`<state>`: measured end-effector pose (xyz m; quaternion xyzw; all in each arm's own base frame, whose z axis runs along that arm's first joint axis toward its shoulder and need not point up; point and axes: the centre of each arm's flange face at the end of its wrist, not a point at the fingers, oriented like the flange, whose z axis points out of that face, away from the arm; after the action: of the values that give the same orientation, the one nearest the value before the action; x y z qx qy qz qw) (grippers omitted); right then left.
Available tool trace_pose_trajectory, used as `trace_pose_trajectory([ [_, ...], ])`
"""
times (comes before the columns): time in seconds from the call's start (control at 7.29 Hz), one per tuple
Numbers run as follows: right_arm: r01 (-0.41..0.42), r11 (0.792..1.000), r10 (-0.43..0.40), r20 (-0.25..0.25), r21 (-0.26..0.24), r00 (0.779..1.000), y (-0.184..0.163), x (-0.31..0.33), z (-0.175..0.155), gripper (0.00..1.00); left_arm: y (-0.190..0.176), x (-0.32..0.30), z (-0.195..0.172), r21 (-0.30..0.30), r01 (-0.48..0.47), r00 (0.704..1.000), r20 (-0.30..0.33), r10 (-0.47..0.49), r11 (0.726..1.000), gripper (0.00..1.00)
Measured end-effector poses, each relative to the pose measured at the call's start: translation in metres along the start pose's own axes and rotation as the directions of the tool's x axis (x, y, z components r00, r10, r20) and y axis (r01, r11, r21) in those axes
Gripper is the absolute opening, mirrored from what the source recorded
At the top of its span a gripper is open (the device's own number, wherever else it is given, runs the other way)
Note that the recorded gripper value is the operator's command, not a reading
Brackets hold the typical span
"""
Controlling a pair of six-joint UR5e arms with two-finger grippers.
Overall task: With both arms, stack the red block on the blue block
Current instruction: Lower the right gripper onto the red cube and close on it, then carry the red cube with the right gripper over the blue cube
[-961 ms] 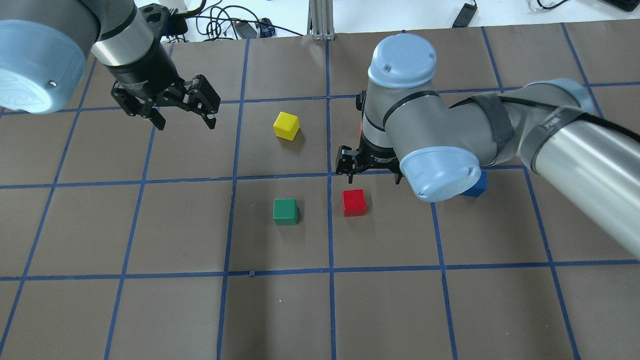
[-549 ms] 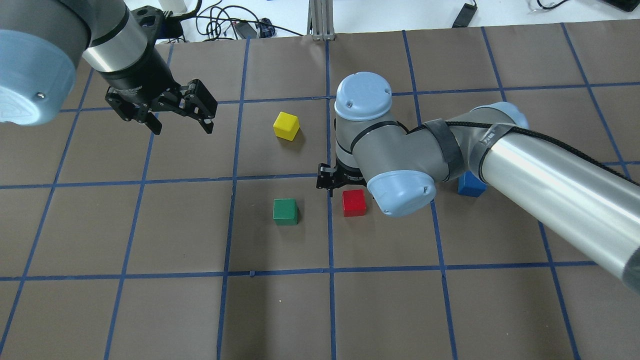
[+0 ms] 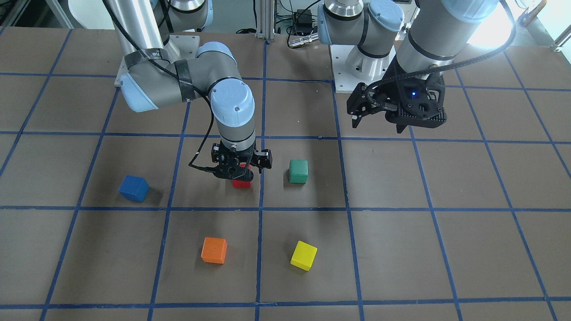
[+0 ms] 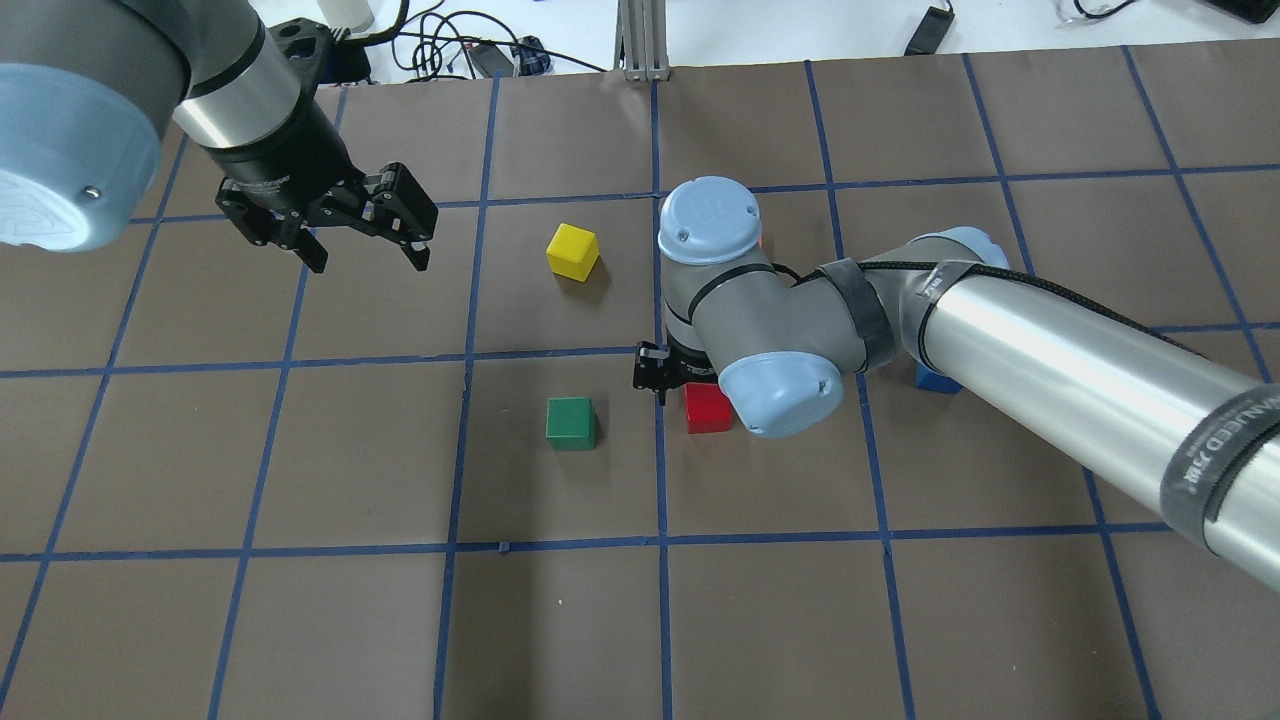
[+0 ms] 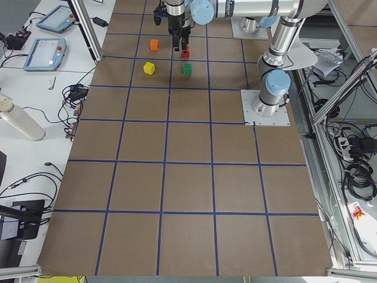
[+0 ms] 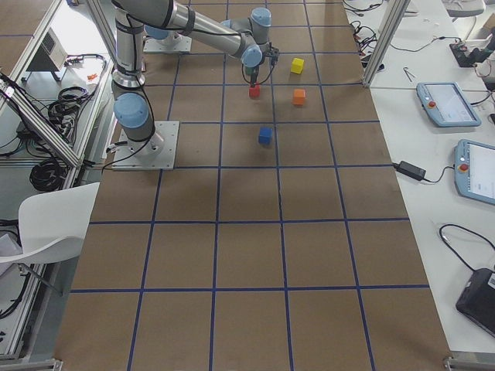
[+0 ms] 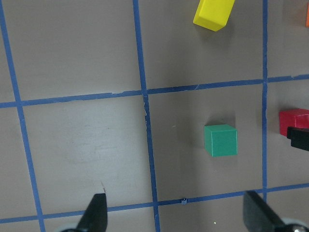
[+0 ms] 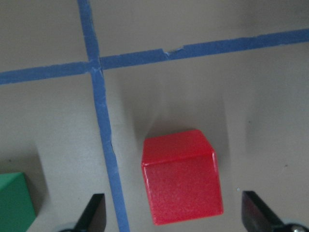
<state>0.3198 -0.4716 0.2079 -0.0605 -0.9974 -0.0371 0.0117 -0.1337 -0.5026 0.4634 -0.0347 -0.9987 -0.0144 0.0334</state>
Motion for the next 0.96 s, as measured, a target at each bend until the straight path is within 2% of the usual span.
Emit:
trace_pose_trajectory([
  [0.14, 0.013, 1.0, -0.013, -0.005, 0.005, 1.0, 0.003, 0.002, 0.009, 0.79, 0.0, 0.0, 0.001, -0.002, 0.0, 1.0, 0.0, 0.0, 1.0, 1.0],
  [0.27, 0.028, 0.999, -0.028, -0.002, 0.016, 1.0, 0.006, 0.004, 0.016, 0.45, -0.001, 0.0, 0.001, -0.003, 0.001, 1.0, 0.0, -0.001, 1.0, 1.0],
  [0.41, 0.044, 0.999, -0.045, 0.003, 0.029, 0.999, 0.008, 0.005, 0.019, 0.27, -0.001, 0.0, 0.001, -0.003, 0.001, 1.0, 0.0, -0.001, 1.0, 1.0],
  [0.55, 0.068, 0.997, -0.068, 0.005, 0.036, 0.998, 0.007, 0.005, 0.019, 0.19, -0.001, 0.0, 0.001, -0.003, 0.0, 1.0, 0.0, 0.0, 1.0, 1.0],
  [0.96, 0.107, 0.992, -0.106, -0.02, 0.062, 0.994, 0.0, 0.02, 0.002, 0.17, -0.001, 0.0, 0.002, -0.004, -0.003, 1.0, 0.0, 0.003, 1.0, 1.0],
])
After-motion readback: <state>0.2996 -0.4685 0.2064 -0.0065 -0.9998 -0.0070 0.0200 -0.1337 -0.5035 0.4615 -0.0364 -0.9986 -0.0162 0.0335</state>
